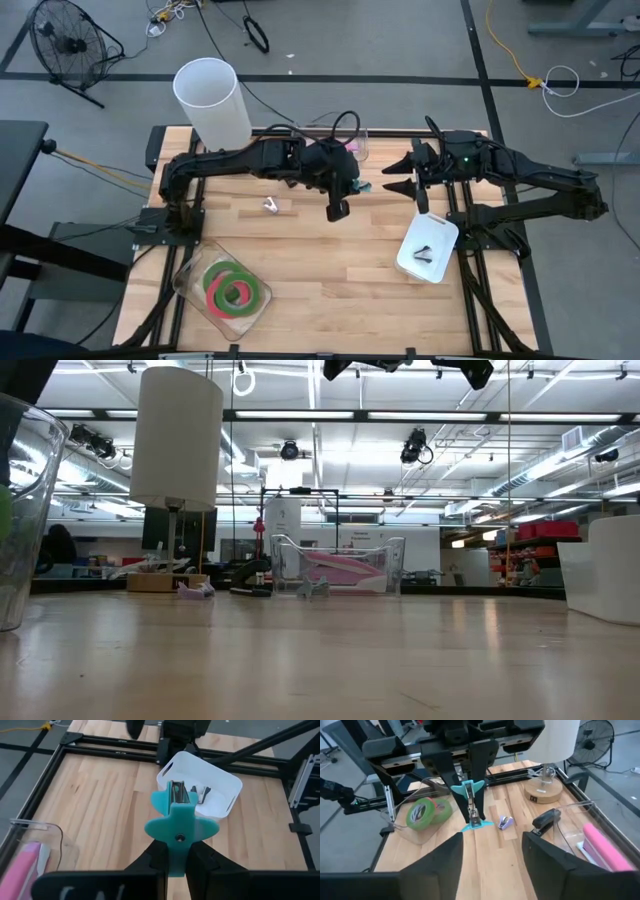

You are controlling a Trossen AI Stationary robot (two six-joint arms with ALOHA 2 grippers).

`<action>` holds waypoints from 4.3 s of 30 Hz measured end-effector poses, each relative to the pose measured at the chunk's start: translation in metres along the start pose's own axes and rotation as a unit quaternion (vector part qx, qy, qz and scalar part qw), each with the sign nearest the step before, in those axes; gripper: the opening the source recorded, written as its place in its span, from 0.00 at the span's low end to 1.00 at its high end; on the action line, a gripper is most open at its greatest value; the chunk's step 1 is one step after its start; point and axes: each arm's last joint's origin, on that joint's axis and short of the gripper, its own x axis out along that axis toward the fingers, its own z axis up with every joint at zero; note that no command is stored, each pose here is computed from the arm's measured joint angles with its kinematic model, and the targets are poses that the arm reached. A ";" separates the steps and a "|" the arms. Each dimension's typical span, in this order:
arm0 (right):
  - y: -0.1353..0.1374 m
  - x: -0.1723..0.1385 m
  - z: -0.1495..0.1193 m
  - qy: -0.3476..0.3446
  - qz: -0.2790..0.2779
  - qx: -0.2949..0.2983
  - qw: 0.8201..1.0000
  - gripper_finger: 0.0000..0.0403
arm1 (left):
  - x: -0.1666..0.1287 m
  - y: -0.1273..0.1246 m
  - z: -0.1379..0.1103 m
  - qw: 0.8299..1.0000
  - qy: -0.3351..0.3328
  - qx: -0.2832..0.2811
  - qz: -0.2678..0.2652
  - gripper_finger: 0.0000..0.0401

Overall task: Pick and place Stapler, Stapler remover, tape
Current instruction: Put the light blue staple remover into the white bin

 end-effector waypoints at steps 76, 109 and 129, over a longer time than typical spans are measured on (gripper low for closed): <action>-0.001 0.050 0.011 -0.028 0.100 0.015 0.994 0.38 | 0.000 0.006 0.004 0.998 -0.012 0.004 -0.054 0.12; -0.007 0.006 0.018 -0.082 0.027 0.017 0.996 0.50 | 0.000 0.008 0.016 0.996 -0.072 -0.001 -0.061 0.09; 0.002 -0.033 0.039 -0.217 0.045 0.041 0.974 0.74 | -0.015 0.032 0.052 0.955 -0.255 -0.006 -0.152 0.13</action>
